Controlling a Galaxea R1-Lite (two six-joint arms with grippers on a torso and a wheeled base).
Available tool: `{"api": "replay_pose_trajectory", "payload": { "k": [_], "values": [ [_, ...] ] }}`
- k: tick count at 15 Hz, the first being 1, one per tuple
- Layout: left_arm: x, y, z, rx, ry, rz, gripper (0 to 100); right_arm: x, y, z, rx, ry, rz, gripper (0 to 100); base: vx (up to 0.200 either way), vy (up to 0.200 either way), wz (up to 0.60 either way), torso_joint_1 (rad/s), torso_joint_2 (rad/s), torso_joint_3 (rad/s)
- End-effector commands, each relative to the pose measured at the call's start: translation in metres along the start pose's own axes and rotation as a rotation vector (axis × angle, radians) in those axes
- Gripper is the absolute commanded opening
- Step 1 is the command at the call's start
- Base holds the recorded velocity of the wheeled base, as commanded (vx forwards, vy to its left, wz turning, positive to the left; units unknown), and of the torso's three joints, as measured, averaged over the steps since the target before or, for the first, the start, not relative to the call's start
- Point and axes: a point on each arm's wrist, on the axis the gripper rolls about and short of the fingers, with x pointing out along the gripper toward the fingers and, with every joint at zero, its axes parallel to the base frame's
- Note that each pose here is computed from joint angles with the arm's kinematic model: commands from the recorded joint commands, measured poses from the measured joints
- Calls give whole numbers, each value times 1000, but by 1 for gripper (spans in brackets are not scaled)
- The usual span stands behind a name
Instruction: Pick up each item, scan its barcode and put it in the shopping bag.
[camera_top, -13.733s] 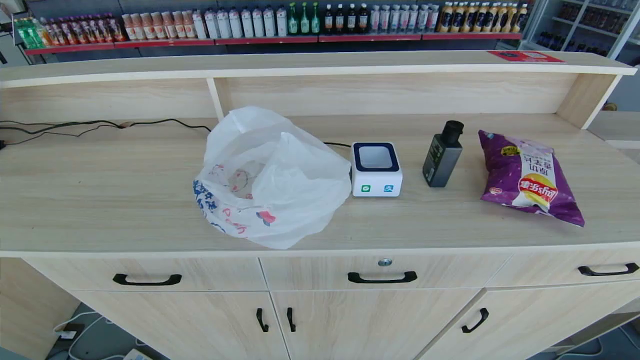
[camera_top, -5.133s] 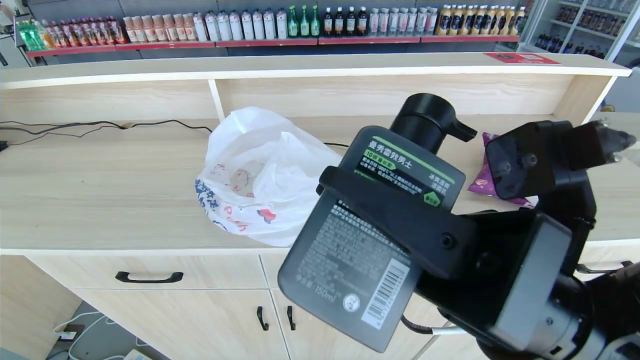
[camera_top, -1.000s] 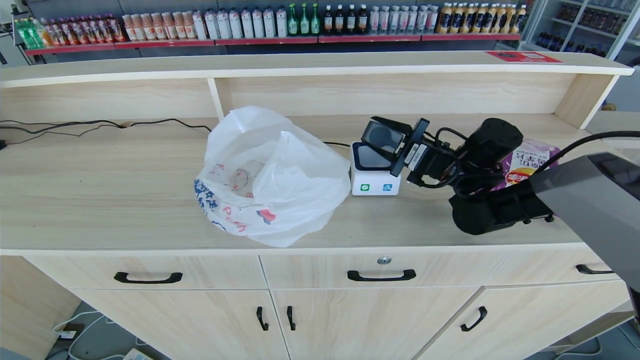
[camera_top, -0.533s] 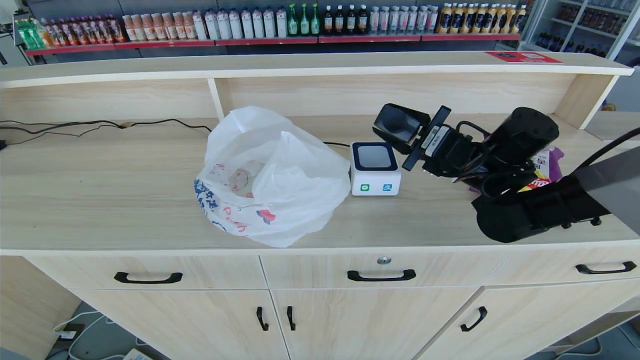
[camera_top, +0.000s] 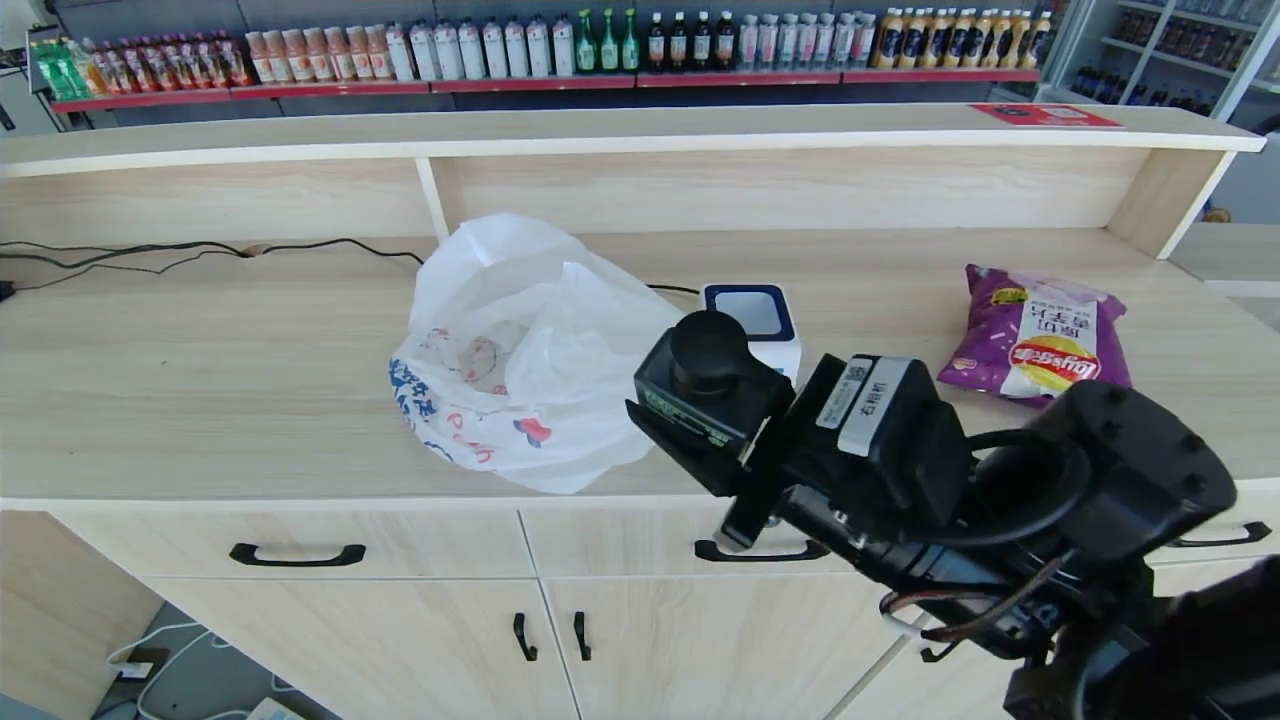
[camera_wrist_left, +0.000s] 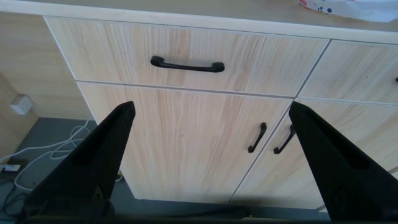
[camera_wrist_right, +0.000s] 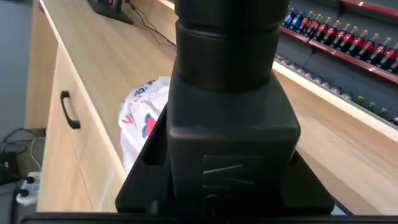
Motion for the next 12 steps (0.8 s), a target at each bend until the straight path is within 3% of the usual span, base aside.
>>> {"api": "replay_pose_trajectory", "payload": {
  "k": [1, 3, 7, 10, 12],
  "values": [
    [0, 0, 0, 0, 0, 2, 100, -18, 18, 48, 94, -90, 10, 0, 0, 0, 0, 0, 0, 0],
    [0, 0, 0, 0, 0, 0, 100, -37, 10, 68, 139, -79, -110, 0, 0, 0, 0, 0, 0, 0],
    [0, 0, 0, 0, 0, 0, 100, -52, -3, 96, 248, -145, -143, 0, 0, 0, 0, 0, 0, 0],
    [0, 0, 0, 0, 0, 0, 100, -62, -11, 108, 289, -75, -289, 0, 0, 0, 0, 0, 0, 0],
    [0, 0, 0, 0, 0, 0, 100, -65, -5, 106, 316, -55, -274, 0, 0, 0, 0, 0, 0, 0]
  ]
}}
